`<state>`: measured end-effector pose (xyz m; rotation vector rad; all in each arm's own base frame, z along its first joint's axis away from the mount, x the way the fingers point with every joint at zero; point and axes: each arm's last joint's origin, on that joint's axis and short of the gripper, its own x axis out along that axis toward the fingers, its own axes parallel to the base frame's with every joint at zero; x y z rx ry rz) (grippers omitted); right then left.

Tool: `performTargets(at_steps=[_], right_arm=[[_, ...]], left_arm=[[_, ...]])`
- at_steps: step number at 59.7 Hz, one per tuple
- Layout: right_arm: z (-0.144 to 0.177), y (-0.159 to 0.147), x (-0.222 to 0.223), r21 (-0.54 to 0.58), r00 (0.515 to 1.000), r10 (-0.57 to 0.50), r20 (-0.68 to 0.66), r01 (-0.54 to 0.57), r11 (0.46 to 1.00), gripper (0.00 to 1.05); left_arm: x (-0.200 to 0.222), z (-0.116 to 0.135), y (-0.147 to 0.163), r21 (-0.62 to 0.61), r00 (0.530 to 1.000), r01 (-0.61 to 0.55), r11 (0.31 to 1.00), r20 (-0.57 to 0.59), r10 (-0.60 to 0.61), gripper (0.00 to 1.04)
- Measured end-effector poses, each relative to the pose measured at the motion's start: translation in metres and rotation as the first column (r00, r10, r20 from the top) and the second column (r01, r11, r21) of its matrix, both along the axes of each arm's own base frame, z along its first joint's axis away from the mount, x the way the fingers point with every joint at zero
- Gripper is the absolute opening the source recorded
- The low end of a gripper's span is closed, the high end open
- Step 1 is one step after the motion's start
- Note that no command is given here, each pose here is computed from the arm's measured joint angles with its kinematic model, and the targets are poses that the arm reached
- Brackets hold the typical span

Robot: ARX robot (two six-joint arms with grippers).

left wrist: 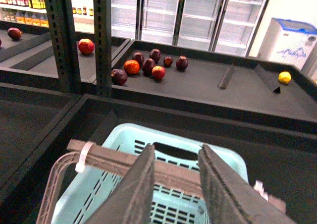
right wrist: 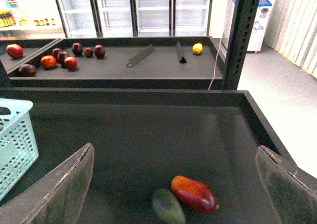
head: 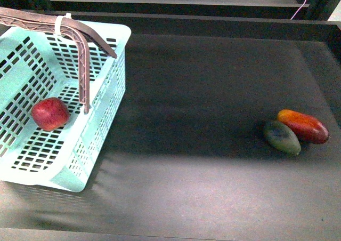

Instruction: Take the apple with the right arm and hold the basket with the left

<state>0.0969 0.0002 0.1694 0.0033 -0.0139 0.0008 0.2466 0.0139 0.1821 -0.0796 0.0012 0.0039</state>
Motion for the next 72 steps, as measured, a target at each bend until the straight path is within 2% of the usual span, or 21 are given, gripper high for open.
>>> performTargets(at_steps=[6,22,72], right_arm=[[0.000,0.000,0.000,0.000,1.000,0.000,0.000,0.000,1.000,0.96],[0.000,0.000,0.000,0.000,1.000,0.000,0.000,0.000,1.000,0.96],[0.000,0.000,0.000,0.000,1.000,0.000,0.000,0.000,1.000,0.96]], left_arm=[[-0.020,-0.006,-0.009,0.040,1.000,-0.013,0.999,-0.009,0.013,0.03],[-0.063,-0.021,-0.013,0.064,1.000,0.004,0.998,-0.020,-0.003,0.03],[-0.119,-0.012,-0.014,0.068,1.000,0.001,0.998,0.012,-0.002,0.03]])
